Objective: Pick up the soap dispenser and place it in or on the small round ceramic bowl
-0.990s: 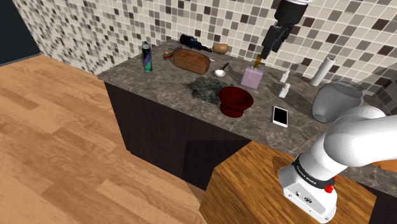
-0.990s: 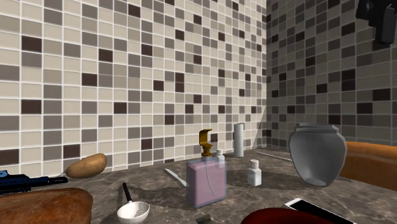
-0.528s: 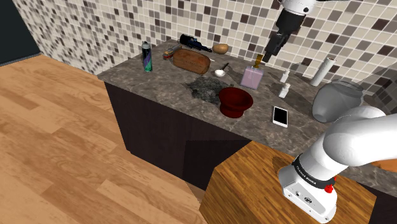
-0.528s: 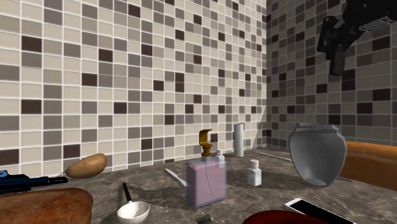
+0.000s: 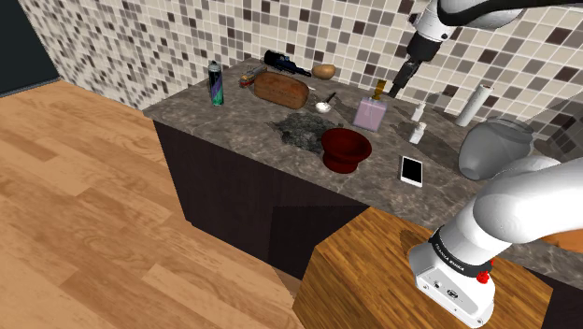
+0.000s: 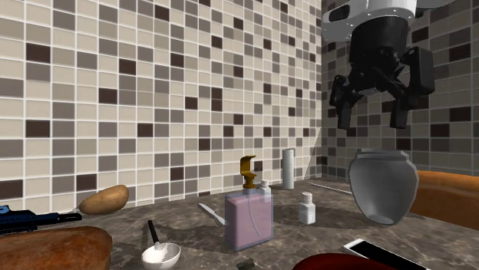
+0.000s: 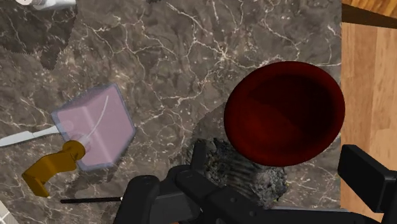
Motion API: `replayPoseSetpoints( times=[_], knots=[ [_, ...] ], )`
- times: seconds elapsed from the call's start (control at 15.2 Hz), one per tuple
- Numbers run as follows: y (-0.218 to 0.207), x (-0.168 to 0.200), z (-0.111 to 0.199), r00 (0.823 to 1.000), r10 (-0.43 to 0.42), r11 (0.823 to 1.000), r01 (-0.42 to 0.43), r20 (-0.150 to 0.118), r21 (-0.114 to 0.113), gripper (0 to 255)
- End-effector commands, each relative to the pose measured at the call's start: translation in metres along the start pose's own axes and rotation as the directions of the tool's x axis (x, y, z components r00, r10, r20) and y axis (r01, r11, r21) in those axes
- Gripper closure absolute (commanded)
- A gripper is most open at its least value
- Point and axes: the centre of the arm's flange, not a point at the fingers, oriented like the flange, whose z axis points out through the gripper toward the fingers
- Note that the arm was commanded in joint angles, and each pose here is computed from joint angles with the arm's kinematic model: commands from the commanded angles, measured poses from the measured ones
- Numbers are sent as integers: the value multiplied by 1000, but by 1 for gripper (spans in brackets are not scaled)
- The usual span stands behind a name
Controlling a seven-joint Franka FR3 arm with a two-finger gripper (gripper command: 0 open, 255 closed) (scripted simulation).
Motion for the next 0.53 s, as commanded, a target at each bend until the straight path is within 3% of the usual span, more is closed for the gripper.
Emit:
replayPoseSetpoints(
  times=[0.0,0.46],
  knots=[
    [23,-1,13,1000,-21,1000,21,-11,5,0],
    [106,4,60,995,-84,996,85,-46,24,0]
  ],
)
